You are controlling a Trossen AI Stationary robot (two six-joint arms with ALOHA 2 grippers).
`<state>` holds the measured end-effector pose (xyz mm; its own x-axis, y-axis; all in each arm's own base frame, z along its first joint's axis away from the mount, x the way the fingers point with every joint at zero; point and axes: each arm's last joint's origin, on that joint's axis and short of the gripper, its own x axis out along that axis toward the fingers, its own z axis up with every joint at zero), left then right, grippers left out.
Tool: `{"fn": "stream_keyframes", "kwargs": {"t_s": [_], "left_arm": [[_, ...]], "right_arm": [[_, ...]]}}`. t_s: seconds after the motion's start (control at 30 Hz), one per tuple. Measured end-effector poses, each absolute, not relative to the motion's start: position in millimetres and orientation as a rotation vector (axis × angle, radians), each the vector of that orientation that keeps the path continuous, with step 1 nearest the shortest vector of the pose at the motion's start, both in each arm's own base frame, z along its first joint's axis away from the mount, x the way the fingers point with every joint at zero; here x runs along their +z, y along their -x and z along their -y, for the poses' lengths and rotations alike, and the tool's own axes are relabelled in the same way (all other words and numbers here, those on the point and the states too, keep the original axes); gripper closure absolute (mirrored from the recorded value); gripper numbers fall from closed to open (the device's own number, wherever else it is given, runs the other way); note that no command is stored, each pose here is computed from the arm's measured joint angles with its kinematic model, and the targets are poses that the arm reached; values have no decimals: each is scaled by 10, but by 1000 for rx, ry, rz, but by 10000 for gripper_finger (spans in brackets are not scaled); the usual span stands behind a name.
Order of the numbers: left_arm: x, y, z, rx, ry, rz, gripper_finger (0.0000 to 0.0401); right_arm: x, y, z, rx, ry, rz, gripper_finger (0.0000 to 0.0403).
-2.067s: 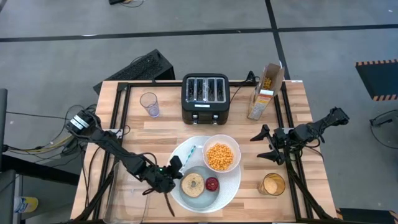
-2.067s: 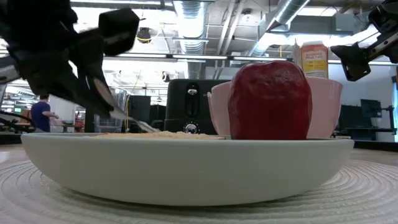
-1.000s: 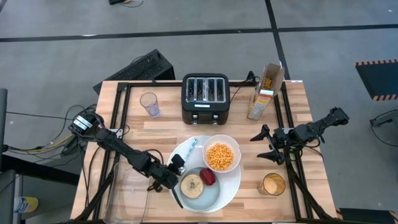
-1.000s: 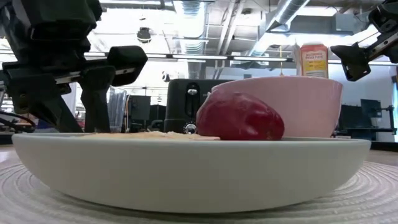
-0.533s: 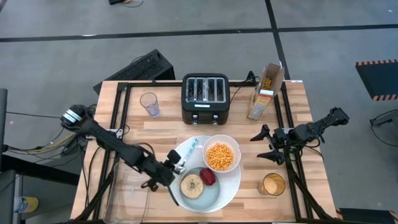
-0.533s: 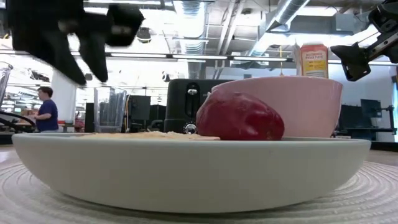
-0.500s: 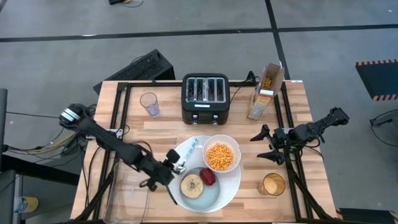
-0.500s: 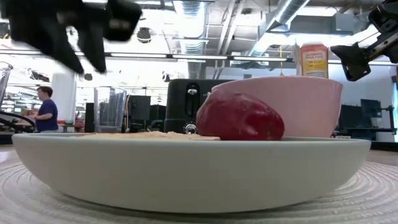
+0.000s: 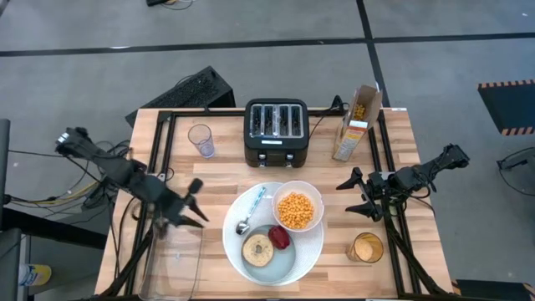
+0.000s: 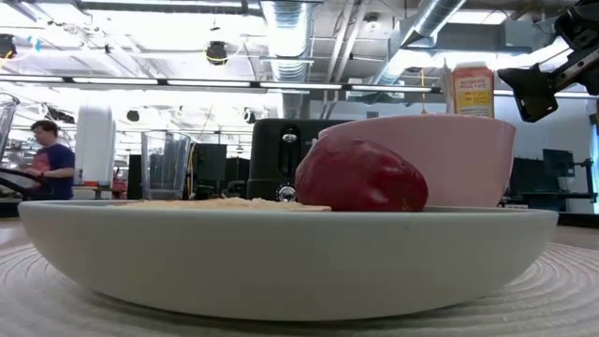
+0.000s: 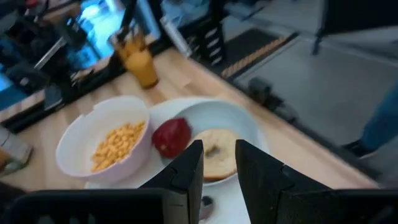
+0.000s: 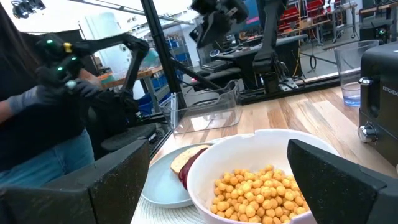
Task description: Arrange a breakfast setting
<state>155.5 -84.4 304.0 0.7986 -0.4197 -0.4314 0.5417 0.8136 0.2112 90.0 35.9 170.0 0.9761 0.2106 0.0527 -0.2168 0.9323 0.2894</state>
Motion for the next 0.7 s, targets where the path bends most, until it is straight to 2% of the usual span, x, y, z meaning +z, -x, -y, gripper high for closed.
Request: {"fn": "stream_keyframes", "kwargs": {"t_s": [0.13, 0.3, 0.47, 0.7], "left_arm": [[2996, -1258, 711, -614, -330, -320, 318], [2782, -1022, 585, -612, -280, -269, 318], [2484, -930, 536, -593, -137, -172, 318], [2105, -915, 537, -615, -127, -29, 318]], "right_arm": [[1700, -900, -359, 219, -298, 21, 3], [1699, -900, -359, 219, -298, 21, 3], [1700, -900, -359, 219, -298, 21, 3], [1700, -900, -359, 219, -298, 21, 3]]}}
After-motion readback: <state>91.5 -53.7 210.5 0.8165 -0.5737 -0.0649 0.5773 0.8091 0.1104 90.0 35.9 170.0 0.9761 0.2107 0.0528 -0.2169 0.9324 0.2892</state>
